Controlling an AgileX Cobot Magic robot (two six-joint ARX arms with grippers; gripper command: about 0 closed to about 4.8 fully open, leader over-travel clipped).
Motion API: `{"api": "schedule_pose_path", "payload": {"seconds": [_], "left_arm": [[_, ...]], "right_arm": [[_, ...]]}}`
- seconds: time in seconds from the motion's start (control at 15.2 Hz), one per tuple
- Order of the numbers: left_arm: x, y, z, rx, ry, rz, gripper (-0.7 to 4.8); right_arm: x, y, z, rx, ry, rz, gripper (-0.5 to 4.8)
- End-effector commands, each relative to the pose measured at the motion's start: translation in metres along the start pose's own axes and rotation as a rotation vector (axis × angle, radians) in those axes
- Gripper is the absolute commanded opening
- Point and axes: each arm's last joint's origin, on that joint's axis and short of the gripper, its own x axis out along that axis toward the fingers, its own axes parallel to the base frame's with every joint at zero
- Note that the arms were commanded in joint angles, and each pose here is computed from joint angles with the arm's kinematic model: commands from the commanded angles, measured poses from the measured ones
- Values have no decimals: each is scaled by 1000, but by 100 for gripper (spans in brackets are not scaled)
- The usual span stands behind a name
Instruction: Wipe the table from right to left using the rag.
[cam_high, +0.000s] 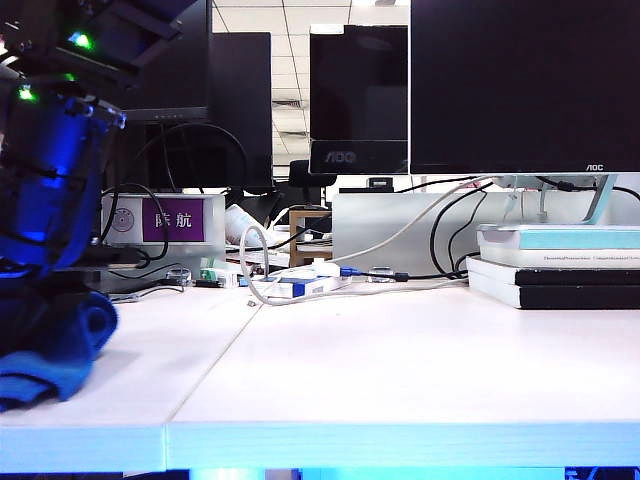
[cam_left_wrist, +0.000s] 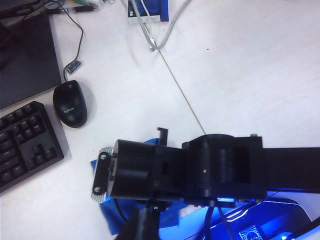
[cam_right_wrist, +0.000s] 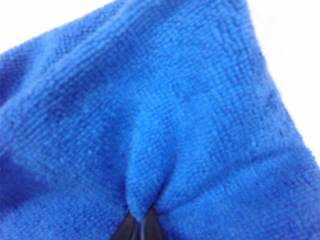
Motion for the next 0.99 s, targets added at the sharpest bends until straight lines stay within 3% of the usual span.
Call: {"api": "schedule_pose_path", "payload": {"seconds": [0.07,0.39,0.72,0.92,0.99], "left_arm": [[-2,1,-1,-4,-3,3,-5],[-2,1,-1,-4,-2,4,-5],[0,1,0,0,4,9,-5],[6,18,1,-27,33,64,-6],[9,29,1,-86,44,54,-5]], "right_arm": [[4,-7,-26,-5,245,-104,-6],[0,-26,-39,17,391,-159,-6],[-2,-33,-41,31,418,-165,-6],[-2,-33,-41,32,419,-161,-6],[-2,-33,-41,32,420,-161,-5]]}}
